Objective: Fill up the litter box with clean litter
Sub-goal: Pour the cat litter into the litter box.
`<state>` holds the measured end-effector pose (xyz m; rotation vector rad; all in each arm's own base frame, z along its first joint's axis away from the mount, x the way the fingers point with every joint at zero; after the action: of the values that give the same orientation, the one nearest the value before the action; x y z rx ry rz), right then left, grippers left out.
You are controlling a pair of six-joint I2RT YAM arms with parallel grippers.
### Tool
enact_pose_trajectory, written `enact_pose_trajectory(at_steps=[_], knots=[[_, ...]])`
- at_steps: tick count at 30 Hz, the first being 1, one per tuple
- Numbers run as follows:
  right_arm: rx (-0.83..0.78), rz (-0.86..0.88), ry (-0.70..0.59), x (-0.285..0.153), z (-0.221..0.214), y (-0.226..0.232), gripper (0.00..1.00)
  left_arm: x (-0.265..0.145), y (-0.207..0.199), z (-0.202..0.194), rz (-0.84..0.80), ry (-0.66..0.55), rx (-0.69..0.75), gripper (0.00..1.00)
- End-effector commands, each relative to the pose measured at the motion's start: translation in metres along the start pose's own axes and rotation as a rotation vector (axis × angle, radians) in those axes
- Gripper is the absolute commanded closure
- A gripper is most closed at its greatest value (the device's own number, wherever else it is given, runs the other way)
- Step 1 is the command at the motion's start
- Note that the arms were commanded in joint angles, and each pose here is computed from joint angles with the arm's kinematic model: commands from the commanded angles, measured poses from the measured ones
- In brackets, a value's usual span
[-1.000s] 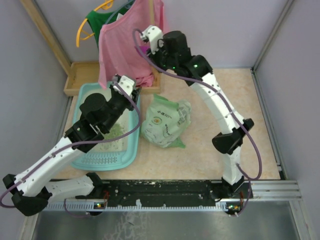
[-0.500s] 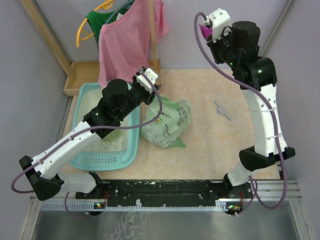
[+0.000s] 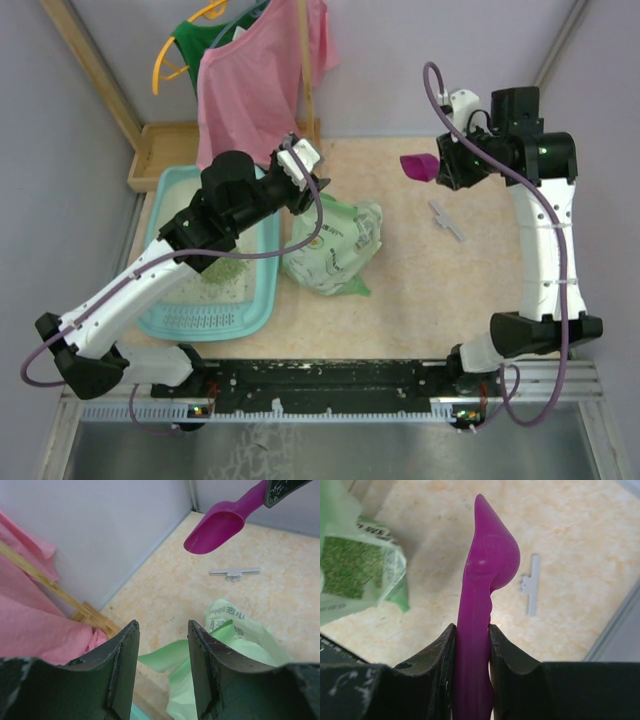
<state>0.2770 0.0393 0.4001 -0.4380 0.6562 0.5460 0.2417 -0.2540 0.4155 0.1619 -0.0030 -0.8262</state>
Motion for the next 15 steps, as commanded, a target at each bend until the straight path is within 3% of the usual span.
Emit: enact_pose_trajectory(at_steps=[1, 15], knots=[[0.044, 0.113, -0.109, -0.034, -0.003, 0.023, 1.0, -0.005, -0.006, -0.006, -0.072, 0.068, 0.001, 0.5], [0.155, 0.269, -0.091, -0.05, -0.033, 0.04, 1.0, -0.001, -0.012, -0.023, -0.143, 0.177, 0.042, 0.47]])
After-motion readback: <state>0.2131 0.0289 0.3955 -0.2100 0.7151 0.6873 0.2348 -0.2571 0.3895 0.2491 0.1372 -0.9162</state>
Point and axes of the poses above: each gripper's point midway between its finger pads, its own x axis out along the fingers, its own y axis along the line the jaws close on, z = x × y, the point moved 7 cm from there along -x, back along the fingers, and after that the axes turned 9 degrees about -x, right-handed, at the moved point
